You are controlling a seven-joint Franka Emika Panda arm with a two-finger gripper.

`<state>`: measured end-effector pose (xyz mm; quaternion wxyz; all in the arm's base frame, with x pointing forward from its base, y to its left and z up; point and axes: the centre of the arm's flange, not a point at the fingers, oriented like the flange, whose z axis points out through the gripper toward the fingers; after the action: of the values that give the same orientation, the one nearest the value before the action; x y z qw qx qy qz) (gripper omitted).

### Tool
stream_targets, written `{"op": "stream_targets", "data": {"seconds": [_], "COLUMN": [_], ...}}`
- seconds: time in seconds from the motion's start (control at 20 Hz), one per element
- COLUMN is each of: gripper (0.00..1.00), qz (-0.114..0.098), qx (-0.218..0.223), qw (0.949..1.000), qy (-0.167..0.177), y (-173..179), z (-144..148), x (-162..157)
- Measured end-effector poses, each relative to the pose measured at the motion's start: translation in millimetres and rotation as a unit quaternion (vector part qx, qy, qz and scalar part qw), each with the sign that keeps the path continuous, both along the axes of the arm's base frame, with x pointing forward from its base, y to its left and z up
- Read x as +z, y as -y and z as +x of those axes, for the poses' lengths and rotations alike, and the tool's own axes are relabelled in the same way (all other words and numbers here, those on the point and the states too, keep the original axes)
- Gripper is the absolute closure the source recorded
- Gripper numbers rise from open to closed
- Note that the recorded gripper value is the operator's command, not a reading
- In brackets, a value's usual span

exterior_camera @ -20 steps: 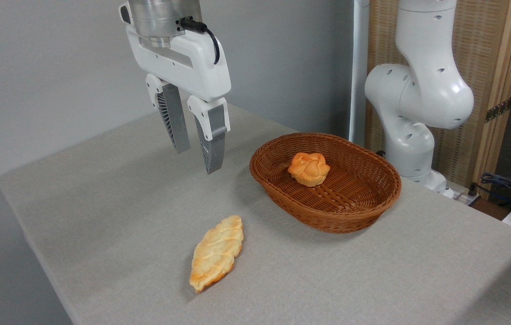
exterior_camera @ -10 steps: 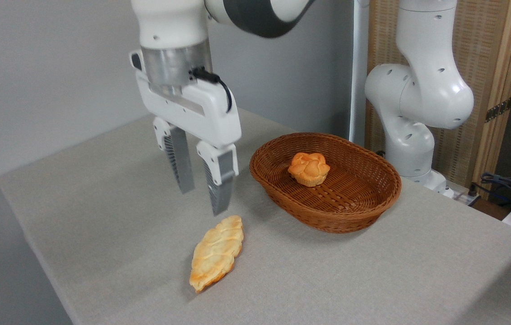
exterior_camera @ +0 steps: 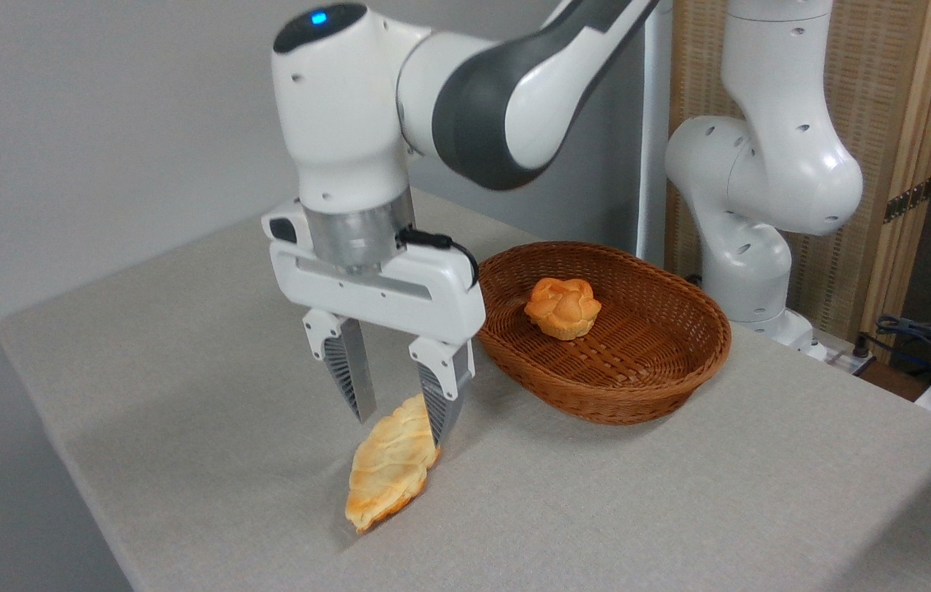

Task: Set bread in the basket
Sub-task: 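Close the gripper on the end of the bread roll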

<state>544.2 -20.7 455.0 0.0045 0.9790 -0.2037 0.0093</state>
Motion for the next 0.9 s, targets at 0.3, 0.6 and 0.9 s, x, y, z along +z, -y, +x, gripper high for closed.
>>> {"op": "stream_targets", "data": {"seconds": [0.3, 0.6, 0.9], "gripper": [0.00, 0.00, 0.00], "qz": [-0.012, -0.012, -0.011], "qx": [0.021, 0.015, 0.008], "qw": [0.9996, 0.9998, 0.9999], "qy": [0.010, 0.002, -0.009], "y": [9, 17, 25], "z": [-1, -2, -2], "x": [-16, -26, -36]}}
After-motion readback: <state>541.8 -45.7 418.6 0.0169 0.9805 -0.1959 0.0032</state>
